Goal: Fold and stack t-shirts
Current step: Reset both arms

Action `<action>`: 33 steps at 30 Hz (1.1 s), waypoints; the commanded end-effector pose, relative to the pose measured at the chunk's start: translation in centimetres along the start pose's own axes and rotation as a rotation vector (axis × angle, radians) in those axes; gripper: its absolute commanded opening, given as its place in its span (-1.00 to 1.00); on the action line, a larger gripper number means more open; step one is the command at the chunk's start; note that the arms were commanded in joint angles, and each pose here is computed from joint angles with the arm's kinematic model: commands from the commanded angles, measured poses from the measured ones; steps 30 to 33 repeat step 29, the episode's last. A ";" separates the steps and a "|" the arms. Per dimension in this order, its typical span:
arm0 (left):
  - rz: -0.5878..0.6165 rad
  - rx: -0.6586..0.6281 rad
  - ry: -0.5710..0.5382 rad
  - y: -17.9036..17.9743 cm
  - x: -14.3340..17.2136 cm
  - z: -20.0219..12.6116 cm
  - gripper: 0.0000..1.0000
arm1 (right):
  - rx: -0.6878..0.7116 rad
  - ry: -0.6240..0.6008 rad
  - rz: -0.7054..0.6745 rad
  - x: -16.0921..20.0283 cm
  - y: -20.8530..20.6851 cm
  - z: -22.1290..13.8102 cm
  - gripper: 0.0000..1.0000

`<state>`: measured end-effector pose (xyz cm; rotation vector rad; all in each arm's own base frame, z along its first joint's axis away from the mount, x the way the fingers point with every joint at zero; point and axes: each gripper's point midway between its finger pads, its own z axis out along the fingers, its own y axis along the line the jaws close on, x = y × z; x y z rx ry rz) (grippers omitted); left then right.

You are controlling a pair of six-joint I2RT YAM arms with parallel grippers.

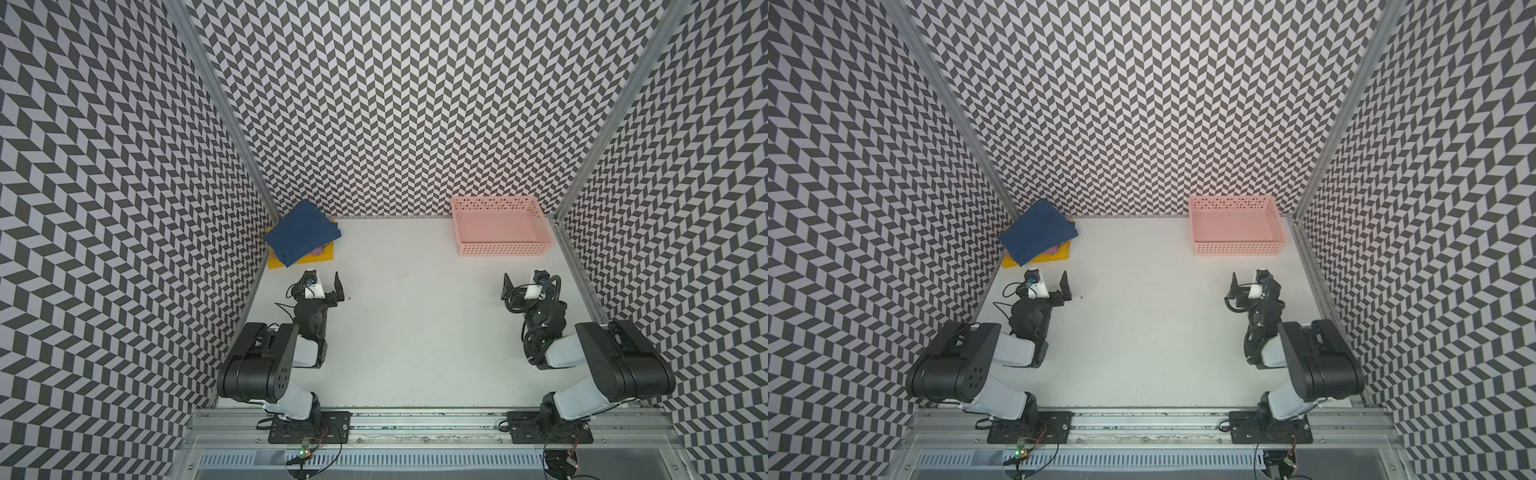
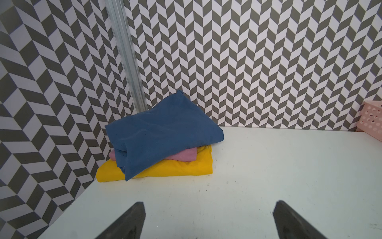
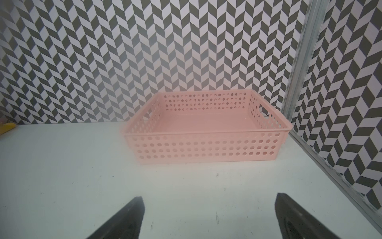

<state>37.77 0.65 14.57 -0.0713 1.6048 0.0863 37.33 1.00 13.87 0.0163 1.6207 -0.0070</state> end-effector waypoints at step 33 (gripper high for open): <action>-0.005 0.003 0.001 0.0 -0.2 0.4 0.98 | -0.007 -0.038 0.006 -1.0 0.1 0.2 0.98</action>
